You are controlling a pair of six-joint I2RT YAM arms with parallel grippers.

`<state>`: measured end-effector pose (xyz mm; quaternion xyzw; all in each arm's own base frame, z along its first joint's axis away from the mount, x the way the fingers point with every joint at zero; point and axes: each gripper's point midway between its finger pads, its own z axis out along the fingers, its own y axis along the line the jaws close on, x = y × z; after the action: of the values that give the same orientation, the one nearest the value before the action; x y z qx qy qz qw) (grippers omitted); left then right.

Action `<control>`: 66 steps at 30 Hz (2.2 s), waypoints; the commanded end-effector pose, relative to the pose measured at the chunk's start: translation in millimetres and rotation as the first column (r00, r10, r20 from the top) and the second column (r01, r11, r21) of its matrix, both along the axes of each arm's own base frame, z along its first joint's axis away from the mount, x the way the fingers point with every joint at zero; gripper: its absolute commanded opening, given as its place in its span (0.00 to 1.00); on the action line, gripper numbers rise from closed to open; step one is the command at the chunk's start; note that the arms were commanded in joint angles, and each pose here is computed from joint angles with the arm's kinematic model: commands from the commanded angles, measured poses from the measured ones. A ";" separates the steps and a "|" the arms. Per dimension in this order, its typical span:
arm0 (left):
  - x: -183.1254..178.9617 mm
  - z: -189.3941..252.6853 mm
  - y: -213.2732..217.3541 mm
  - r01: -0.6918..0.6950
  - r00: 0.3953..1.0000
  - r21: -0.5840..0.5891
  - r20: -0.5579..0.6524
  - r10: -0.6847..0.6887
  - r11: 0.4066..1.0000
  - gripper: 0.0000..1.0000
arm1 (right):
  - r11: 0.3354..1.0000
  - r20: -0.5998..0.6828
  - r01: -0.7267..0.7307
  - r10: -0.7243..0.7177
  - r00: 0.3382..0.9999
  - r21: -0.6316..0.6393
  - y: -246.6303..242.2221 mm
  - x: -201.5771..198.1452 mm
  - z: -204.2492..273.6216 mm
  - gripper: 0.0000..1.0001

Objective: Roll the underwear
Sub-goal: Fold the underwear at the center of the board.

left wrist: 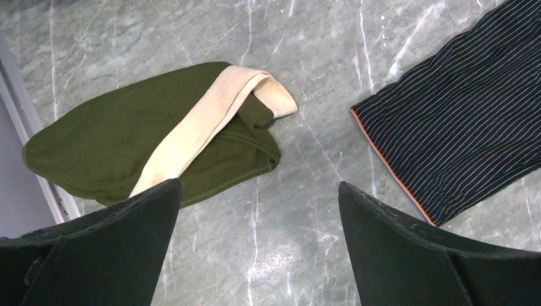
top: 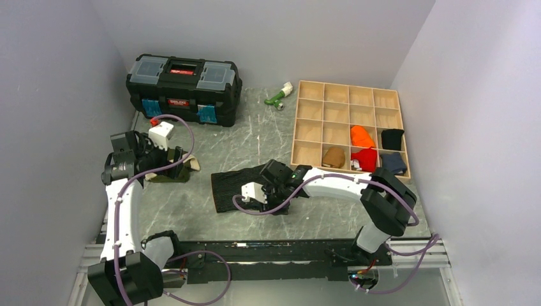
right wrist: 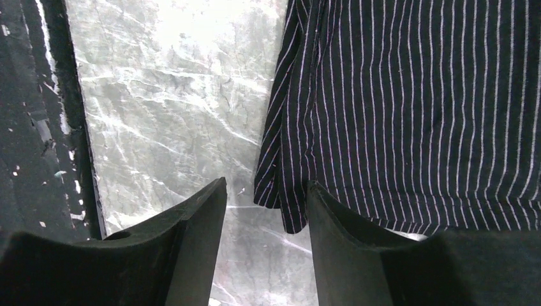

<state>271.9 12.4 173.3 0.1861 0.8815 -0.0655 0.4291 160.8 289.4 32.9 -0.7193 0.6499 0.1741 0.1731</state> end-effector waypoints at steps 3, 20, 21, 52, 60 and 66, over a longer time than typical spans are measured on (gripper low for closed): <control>7.7 17.8 -1.4 0.002 0.999 0.001 0.040 -0.002 1.000 0.99 | 1.000 0.007 0.005 -0.005 1.000 -0.005 3.0 2.3 -8.5 0.49; 0.8 10.9 -7.1 0.049 0.998 0.022 0.038 -0.050 0.999 0.99 | 0.993 0.008 0.063 -0.063 0.998 -0.102 -8.5 5.8 -32.4 0.26; -0.3 11.2 -7.9 0.053 0.998 0.023 0.043 -0.054 0.998 1.00 | 0.992 0.016 0.070 -0.069 0.997 -0.108 -9.3 7.6 -32.5 0.23; -91.5 -68.8 -119.9 0.698 0.698 0.251 -0.025 -0.716 0.671 0.87 | 0.993 -0.469 0.113 -0.095 0.878 0.011 11.1 27.5 29.1 0.00; -98.7 -103.3 -145.4 0.785 0.596 0.312 -0.142 -0.790 0.535 0.80 | 0.988 -0.547 0.154 -0.120 0.829 0.017 11.2 40.0 31.2 0.00; -99.0 -119.3 -157.9 0.793 0.558 0.406 -0.183 -0.809 0.454 0.77 | 0.985 -0.578 0.170 -0.131 0.805 0.014 12.4 44.3 30.1 0.00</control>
<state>158.4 -140.0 53.5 0.6673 0.6804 -0.0983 0.2865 204.7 294.8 50.3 -0.5752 0.7337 0.3617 0.0029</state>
